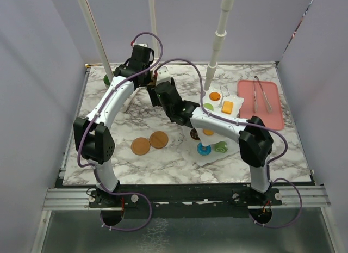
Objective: Serve the afternoon tea
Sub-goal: Pick up the cup at the center of the board, then move the coaster to the center of the board, then place the cup on the coaster.
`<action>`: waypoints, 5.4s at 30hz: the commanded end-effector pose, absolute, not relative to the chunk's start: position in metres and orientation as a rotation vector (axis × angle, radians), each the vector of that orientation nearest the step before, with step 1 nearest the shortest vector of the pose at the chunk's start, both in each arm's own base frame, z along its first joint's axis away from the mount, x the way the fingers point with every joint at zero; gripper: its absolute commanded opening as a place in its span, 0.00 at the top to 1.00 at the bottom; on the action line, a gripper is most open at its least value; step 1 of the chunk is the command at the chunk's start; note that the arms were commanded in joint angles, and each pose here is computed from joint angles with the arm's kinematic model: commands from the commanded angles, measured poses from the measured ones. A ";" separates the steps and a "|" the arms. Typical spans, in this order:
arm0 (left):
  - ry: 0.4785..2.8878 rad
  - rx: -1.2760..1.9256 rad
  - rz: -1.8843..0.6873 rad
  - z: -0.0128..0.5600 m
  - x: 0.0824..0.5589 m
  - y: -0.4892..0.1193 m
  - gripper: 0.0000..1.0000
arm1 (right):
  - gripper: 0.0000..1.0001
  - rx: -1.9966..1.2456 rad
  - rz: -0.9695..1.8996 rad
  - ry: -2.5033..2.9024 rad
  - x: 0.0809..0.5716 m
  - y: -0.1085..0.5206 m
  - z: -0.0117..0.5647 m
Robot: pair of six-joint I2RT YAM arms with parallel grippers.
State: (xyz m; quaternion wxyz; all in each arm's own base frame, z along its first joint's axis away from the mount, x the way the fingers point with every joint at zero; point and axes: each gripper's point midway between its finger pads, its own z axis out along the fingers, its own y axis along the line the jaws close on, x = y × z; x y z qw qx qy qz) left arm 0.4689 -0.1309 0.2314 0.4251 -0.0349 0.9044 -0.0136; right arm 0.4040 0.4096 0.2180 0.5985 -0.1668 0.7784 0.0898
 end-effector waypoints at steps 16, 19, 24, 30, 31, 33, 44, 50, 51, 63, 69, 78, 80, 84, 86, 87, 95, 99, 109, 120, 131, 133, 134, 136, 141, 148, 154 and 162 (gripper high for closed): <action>2.154 -0.144 -0.190 0.286 0.450 -0.145 1.00 | 0.59 -0.361 0.121 1.933 0.418 0.423 0.188; 2.154 -0.141 -0.193 0.287 0.447 -0.145 1.00 | 0.97 -0.330 0.180 1.875 0.415 0.421 0.204; 2.156 -0.122 -0.213 0.289 0.444 -0.148 1.00 | 1.00 -0.296 0.246 1.794 0.407 0.419 0.229; 2.128 -0.025 -0.269 0.307 0.438 -0.156 0.28 | 0.99 -0.272 0.283 1.753 0.397 0.410 0.241; 2.115 -0.001 -0.273 0.314 0.437 -0.156 0.19 | 0.99 -0.272 0.285 1.749 0.397 0.410 0.244; 2.090 0.028 -0.267 0.325 0.434 -0.153 0.07 | 1.00 -0.286 0.294 1.747 0.395 0.411 0.248; 2.059 0.617 -0.358 0.303 0.359 -0.118 0.01 | 1.00 -0.299 0.339 1.778 0.382 0.406 0.266; 2.104 1.006 -0.424 0.247 0.299 -0.111 0.01 | 0.99 -0.282 0.351 1.768 0.380 0.404 0.274; 2.099 1.013 -0.465 0.245 0.295 -0.115 0.01 | 1.00 -0.279 0.349 1.767 0.381 0.403 0.275; 1.900 1.462 -0.402 0.134 0.237 -0.140 0.03 | 0.99 -0.189 0.287 1.816 0.382 0.385 0.262; 1.748 1.495 -0.175 0.112 0.258 -0.151 0.03 | 1.00 -0.140 0.282 1.823 0.379 0.376 0.259; 1.626 1.566 0.020 0.086 0.279 -0.169 0.06 | 0.99 -0.117 0.289 1.831 0.377 0.375 0.260; 1.611 1.607 0.024 0.081 0.278 -0.172 0.07 | 0.99 -0.115 0.290 1.828 0.378 0.375 0.262; 1.568 1.716 0.014 0.071 0.268 -0.175 0.07 | 1.00 -0.117 0.293 1.826 0.378 0.376 0.264; 1.546 1.799 -0.011 0.064 0.259 -0.174 0.07 | 1.00 -0.119 0.293 1.826 0.379 0.377 0.264; 1.532 1.834 -0.024 0.061 0.254 -0.174 0.07 | 0.99 -0.117 0.294 1.824 0.379 0.377 0.265; 1.377 2.061 -0.091 0.049 0.228 -0.177 0.07 | 0.99 -0.119 0.291 1.824 0.380 0.378 0.265; 1.401 2.034 -0.033 0.043 0.242 -0.182 0.09 | 0.99 -0.120 0.296 1.824 0.380 0.380 0.266; 1.411 2.055 0.101 0.020 0.263 -0.182 0.14 | 1.00 -0.110 0.291 1.817 0.381 0.378 0.267; 1.585 1.816 0.239 0.033 0.323 -0.181 0.23 | 1.00 -0.092 0.249 1.800 0.385 0.368 0.273; 1.585 1.893 0.030 0.077 0.282 -0.181 0.15 | 0.99 -0.103 0.256 1.798 0.390 0.367 0.283; 1.589 1.903 -0.036 0.095 0.261 -0.177 0.08 | 0.99 -0.120 0.269 1.814 0.388 0.371 0.280; 1.595 1.895 -0.063 0.105 0.252 -0.174 0.06 | 0.99 -0.125 0.276 1.824 0.387 0.373 0.278; 1.620 1.868 -0.098 0.125 0.238 -0.167 0.01 | 1.00 -0.140 0.285 1.854 0.385 0.376 0.268; 1.682 1.761 -0.119 0.159 0.212 -0.144 0.01 | 0.99 -0.203 0.305 1.928 0.375 0.386 0.240; 1.743 1.569 -0.105 0.208 0.207 -0.129 0.01 | 0.99 -0.267 0.322 2.033 0.358 0.396 0.193; 1.728 1.460 -0.072 0.241 0.211 -0.124 0.01 | 0.99 -0.307 0.324 2.133 0.345 0.401 0.146; 1.777 1.262 -0.056 0.274 0.232 -0.125 0.01 | 1.00 -0.365 0.313 2.200 0.324 0.404 0.112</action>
